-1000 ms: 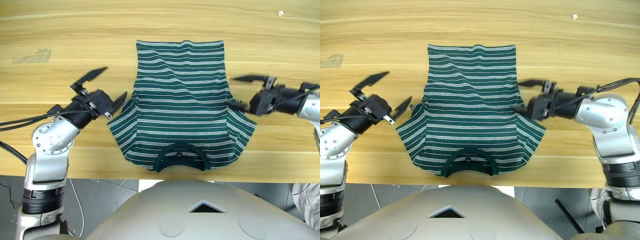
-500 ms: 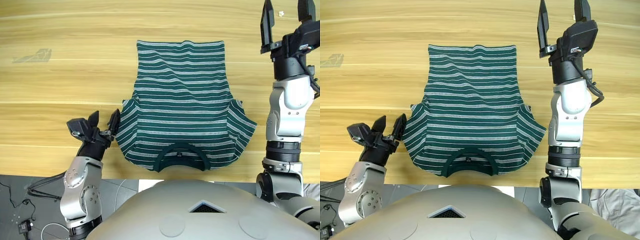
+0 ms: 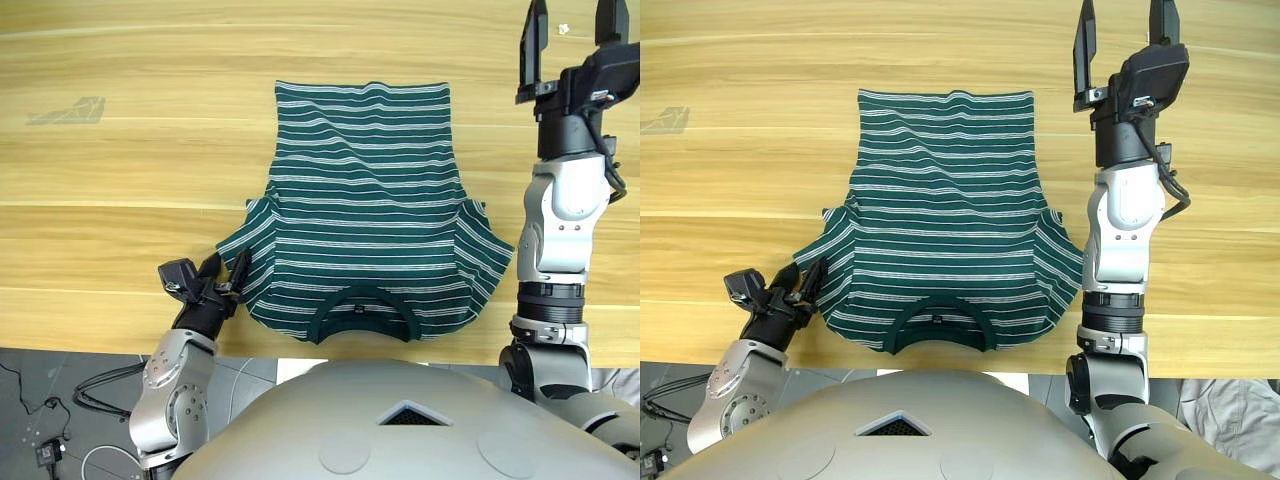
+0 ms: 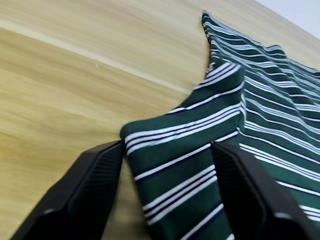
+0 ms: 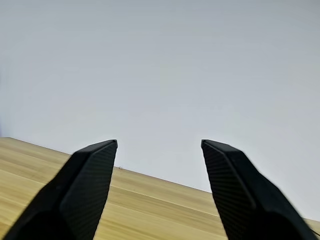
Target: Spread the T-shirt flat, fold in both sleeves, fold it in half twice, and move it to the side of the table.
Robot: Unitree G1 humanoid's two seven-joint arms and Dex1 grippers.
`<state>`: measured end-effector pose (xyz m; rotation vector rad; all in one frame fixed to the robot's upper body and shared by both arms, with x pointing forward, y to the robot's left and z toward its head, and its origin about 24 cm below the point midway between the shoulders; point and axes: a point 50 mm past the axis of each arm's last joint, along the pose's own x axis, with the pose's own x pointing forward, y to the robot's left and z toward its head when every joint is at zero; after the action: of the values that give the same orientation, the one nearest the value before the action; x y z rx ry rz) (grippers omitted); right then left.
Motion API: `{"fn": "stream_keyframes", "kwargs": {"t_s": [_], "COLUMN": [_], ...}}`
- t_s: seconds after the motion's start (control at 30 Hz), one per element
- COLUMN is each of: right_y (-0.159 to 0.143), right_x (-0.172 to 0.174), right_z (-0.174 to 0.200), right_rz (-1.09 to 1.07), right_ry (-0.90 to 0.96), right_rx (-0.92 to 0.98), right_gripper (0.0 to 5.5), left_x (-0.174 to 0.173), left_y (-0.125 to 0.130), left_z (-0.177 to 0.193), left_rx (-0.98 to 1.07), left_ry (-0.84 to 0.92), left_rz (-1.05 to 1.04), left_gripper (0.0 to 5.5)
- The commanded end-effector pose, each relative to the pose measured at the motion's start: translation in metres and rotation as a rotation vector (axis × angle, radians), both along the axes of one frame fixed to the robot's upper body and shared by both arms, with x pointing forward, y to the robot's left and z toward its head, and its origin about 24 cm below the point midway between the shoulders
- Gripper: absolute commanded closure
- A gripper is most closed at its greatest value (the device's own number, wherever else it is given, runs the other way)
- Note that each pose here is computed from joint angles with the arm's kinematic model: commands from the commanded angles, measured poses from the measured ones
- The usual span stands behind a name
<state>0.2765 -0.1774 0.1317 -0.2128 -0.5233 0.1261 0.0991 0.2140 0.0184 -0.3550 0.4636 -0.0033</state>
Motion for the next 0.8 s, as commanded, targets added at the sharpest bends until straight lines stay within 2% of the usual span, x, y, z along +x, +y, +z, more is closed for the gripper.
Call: {"fn": "stream_keyframes", "kwargs": {"t_s": [0.03, 0.4, 0.5, 0.7, 0.8], "right_y": [0.004, 0.01, 0.01, 0.011, 0.012], "right_x": [0.002, 0.004, 0.004, 0.002, 0.003], "right_z": [-0.001, -0.008, -0.01, -0.013, -0.014], "right_rz": [0.015, 0.043, 0.049, 0.054, 0.06], "right_ry": [0.003, 0.023, 0.03, 0.041, 0.046], "right_rx": [-0.011, -0.034, -0.04, -0.047, -0.05], "right_gripper": [2.38, 2.38, 2.38, 2.38, 2.38], "left_x": [-0.004, 0.002, 0.002, 0.003, 0.006], "left_y": [0.009, 0.005, 0.004, 0.003, -0.009], "left_z": [-0.011, -0.015, -0.015, -0.011, 0.005], "left_rx": [0.073, 0.106, 0.106, 0.184, 0.242], "left_ry": [0.067, 0.028, 0.023, -0.032, -0.161], "left_rz": [0.007, 0.003, 0.002, -0.029, -0.122], "left_gripper": [3.18, 5.13, 5.47, 5.47, 5.47]}}
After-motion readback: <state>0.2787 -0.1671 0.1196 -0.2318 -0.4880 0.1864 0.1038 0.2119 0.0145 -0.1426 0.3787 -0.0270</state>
